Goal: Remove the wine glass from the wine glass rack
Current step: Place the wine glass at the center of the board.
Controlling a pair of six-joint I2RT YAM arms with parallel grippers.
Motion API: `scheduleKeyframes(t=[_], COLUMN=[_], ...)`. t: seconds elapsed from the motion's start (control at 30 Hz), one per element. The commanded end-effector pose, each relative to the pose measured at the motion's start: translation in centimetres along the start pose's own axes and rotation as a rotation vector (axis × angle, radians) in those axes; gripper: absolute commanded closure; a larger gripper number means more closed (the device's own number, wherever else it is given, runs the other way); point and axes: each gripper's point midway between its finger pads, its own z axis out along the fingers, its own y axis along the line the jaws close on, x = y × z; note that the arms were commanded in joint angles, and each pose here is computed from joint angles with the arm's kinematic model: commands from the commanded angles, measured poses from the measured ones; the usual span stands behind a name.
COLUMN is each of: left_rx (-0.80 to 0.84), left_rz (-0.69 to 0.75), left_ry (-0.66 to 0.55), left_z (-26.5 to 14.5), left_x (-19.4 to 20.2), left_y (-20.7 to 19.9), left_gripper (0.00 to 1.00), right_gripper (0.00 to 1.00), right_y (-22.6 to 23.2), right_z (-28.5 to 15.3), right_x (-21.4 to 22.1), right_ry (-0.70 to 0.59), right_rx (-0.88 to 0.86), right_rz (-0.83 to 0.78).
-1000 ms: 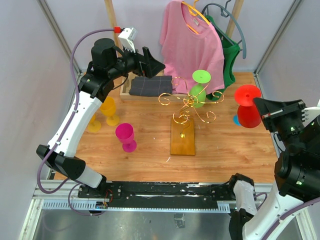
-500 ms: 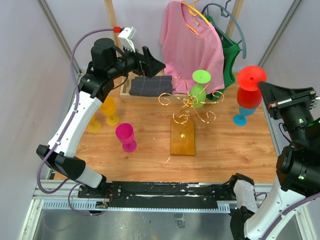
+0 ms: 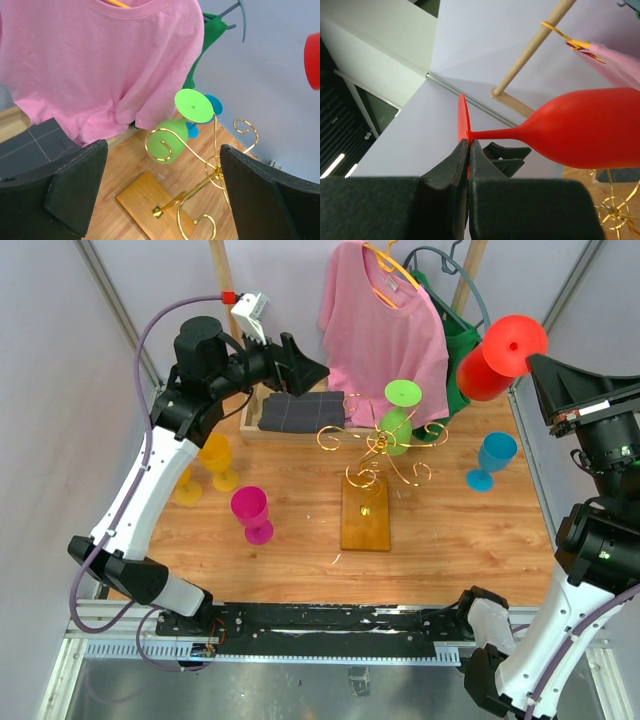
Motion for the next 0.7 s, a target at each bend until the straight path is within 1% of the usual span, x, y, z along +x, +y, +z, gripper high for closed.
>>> scheduleKeyframes(t=[0.0,0.37,0.5,0.67], left_rx=[0.056,0.128,0.127,0.15], left_rz=[0.083,0.066,0.111,0.242], left_ry=[-0.062,-0.108,-0.136,-0.207], left_z=[-2.0,-3.3,-3.3,-3.8], left_x=[-2.1,-3.9,-4.5,-5.6], left_y=[-2.3,-4.7,-4.7,-5.2], left_gripper=[0.01,0.01,0.01,0.01], right_gripper=[0.99,0.99,0.99,0.99], right_y=[4.3,7.9,9.3,9.9], right_z=[0.1,0.1,-0.5,-0.8], right_x=[-0.5,-0.7,-0.5,-0.2], right_ry=[0.002,0.041,0.049,0.066], right_rx=[-0.156,-0.281,-0.317,-0.327], right_rz=[-0.007,0.075,0.091,0.104])
